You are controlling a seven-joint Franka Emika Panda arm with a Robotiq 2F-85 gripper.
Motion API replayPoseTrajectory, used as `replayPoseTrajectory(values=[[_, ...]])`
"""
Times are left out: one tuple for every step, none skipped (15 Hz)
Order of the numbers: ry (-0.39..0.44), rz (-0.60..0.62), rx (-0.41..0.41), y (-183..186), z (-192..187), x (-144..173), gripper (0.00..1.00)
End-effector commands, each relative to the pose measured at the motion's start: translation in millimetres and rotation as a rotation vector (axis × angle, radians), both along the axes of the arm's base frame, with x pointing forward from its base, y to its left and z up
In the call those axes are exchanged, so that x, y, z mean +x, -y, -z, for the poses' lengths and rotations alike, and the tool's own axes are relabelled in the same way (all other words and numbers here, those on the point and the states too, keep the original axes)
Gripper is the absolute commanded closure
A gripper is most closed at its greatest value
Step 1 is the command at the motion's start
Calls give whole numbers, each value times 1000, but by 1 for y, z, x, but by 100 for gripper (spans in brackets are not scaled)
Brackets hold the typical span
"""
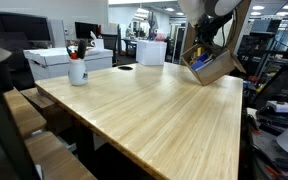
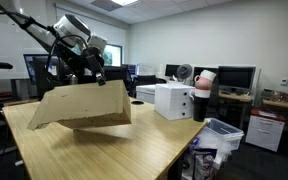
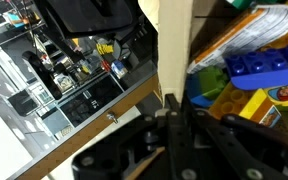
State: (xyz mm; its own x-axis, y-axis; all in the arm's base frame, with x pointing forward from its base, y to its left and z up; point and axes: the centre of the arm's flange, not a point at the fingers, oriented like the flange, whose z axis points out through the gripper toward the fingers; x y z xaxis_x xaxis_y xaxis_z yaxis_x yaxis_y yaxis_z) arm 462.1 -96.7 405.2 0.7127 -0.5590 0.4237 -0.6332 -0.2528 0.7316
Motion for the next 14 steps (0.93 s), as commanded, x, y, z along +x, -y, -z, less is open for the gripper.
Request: replayPoseTrajectory(values=[[-36, 7, -62, -3, 2, 8, 98], [-44, 9, -69, -4, 2, 9, 98], [-52, 11, -77, -4, 4, 9, 98], [-60, 12, -84, -4, 5, 10, 98], [-70, 12, -93, -5, 6, 11, 98], [-75, 11, -96, -5, 7, 12, 98], [-79, 12, -98, -6, 7, 12, 98], [-84, 11, -103, -8, 8, 13, 98], [-85, 10, -104, -9, 7, 14, 98], [-88, 10, -109, -10, 6, 15, 98], [-90, 10, -113, -11, 6, 15, 98], [-98, 10, -122, -12, 6, 15, 98], [-103, 12, -129, -13, 6, 16, 98], [-111, 13, -136, -14, 6, 16, 98]])
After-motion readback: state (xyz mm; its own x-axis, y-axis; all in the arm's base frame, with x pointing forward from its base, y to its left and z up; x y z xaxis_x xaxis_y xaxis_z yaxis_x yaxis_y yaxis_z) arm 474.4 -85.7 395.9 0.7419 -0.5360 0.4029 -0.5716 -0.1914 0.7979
